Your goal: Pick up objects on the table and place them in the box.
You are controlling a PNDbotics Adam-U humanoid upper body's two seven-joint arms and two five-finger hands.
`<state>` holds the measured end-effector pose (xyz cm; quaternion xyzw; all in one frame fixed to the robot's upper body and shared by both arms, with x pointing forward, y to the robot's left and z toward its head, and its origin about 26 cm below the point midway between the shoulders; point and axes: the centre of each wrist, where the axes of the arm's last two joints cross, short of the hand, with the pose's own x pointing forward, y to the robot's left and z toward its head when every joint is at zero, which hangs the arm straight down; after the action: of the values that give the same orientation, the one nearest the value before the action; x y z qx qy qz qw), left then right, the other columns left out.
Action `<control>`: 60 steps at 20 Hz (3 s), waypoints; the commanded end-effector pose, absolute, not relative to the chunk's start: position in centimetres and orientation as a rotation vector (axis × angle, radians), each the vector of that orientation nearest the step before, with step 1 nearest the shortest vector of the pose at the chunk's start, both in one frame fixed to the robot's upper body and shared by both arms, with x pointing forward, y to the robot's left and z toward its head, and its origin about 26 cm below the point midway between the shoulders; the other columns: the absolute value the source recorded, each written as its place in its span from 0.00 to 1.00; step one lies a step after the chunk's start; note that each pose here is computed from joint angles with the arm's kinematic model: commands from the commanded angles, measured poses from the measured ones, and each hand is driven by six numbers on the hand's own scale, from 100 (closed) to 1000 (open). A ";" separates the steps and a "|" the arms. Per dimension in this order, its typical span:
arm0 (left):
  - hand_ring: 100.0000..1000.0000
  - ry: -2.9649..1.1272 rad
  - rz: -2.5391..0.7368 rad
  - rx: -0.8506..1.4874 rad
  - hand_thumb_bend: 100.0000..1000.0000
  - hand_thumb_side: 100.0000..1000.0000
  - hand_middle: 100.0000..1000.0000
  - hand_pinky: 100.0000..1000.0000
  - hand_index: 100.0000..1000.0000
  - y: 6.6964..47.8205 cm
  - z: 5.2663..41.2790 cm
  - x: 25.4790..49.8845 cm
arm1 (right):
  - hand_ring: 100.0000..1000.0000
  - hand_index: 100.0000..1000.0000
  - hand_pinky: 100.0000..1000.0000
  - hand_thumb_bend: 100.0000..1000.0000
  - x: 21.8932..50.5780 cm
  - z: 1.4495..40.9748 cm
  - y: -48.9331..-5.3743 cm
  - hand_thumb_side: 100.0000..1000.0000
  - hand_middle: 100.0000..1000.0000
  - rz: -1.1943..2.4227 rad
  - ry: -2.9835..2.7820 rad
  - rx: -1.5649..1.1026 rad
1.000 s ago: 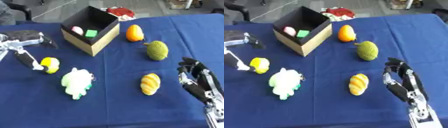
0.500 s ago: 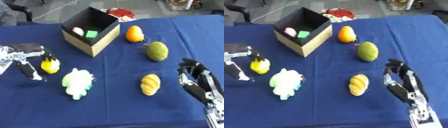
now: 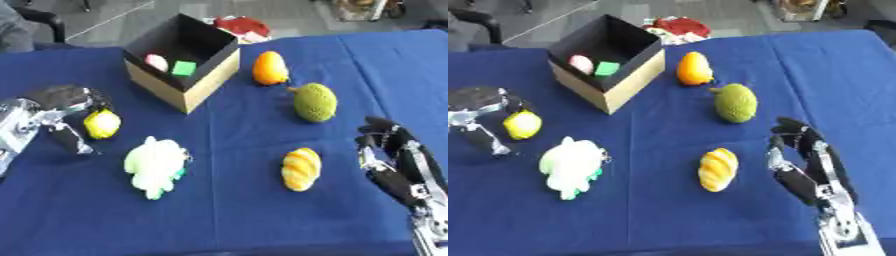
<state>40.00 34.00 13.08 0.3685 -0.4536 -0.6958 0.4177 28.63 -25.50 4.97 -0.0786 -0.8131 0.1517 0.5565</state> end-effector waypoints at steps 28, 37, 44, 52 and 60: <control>0.41 -1.539 -1.465 1.350 0.16 0.00 0.35 0.59 0.54 24.9 22.7 47.9 | 0.63 0.80 0.81 0.00 28.8 5.3 -25.3 0.14 0.63 0.377 -1.930 -0.159; 0.62 -1.558 -1.395 1.409 0.81 0.34 0.60 0.72 0.85 23.3 20.7 49.4 | 0.63 0.80 0.81 0.00 28.8 5.3 -25.1 0.14 0.63 0.374 -1.930 -0.149; 0.58 -1.749 -1.143 1.333 0.69 0.29 0.58 0.71 0.81 25.1 23.8 48.1 | 0.63 0.80 0.81 0.00 28.8 5.4 -25.3 0.13 0.64 0.378 -1.935 -0.156; 0.54 -2.040 -0.893 0.924 0.55 0.23 0.53 0.70 0.77 29.5 27.0 41.3 | 0.63 0.80 0.81 0.00 29.6 6.9 -25.6 0.11 0.64 0.425 -1.976 -0.194; 0.59 -1.899 -1.256 0.694 0.56 0.26 0.58 0.73 0.80 31.7 24.1 34.8 | 0.63 0.80 0.81 0.00 29.7 7.1 -25.6 0.11 0.64 0.440 -1.979 -0.200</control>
<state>35.68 31.37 21.91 0.2612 -0.7482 -0.4595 0.4011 29.62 -25.17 6.06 -0.0750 -0.8199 0.1750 0.5400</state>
